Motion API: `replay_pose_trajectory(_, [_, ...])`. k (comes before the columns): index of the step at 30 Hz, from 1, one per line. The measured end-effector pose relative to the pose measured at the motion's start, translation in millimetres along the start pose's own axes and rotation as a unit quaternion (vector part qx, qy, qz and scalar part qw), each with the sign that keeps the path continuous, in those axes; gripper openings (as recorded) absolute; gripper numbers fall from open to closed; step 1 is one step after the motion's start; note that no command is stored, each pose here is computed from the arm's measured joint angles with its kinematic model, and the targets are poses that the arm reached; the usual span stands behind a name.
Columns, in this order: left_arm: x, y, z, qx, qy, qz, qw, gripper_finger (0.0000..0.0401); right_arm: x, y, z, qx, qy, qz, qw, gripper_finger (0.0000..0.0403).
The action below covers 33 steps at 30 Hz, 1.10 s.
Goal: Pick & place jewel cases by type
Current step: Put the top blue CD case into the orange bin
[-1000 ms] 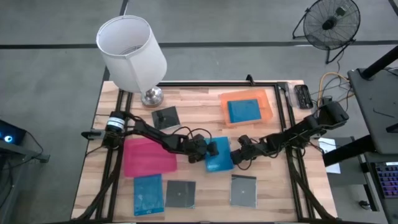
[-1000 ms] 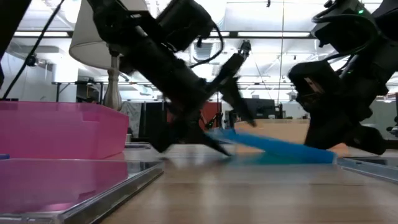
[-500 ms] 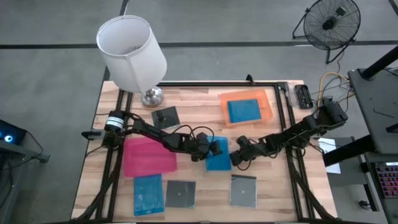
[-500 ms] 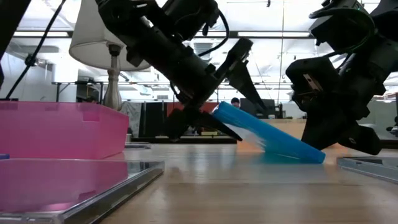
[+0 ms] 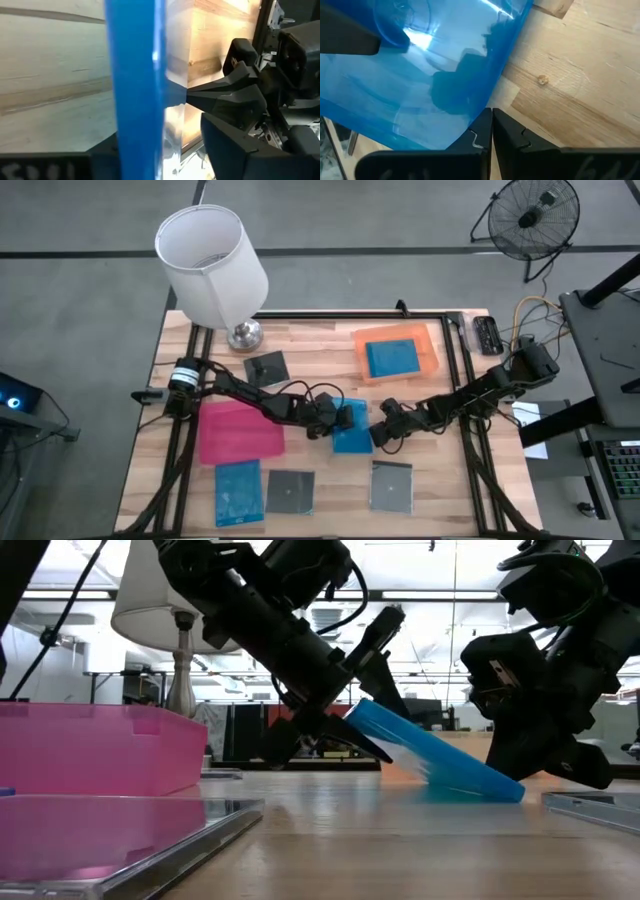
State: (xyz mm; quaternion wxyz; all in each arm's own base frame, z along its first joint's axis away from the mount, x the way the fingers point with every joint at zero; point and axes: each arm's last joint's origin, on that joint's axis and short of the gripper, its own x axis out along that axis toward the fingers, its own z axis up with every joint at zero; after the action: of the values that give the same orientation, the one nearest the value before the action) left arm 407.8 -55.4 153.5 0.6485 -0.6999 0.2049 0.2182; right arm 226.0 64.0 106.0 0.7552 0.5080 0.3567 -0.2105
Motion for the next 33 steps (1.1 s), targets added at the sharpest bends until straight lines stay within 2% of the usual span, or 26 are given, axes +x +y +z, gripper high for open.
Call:
replay_pose_trajectory(6, [0.1,0.0,0.9,-0.001,-0.001,0.000,1.000,0.0113,0.0,-0.2,0.0,0.000,0.000,0.000,1.000,0.0009])
replay_pose_trajectory(23, [-1.0,-1.4,1.4,-0.001,-0.001,-0.003,1.000,0.0059,-4.4,2.6,1.2,-0.002,-0.003,0.011,1.000,0.0009])
replay_pose_trajectory(30, [-14.4,-14.8,1.0,0.029,0.002,-0.026,0.999,0.0023,-18.1,6.3,4.4,-0.015,-0.012,0.022,1.000,0.0009])
replay_pose_trajectory(33, [-24.0,-24.4,2.5,0.043,0.002,-0.043,0.998,0.0015,-28.5,11.2,6.9,-0.026,-0.018,0.047,0.998,0.0009])
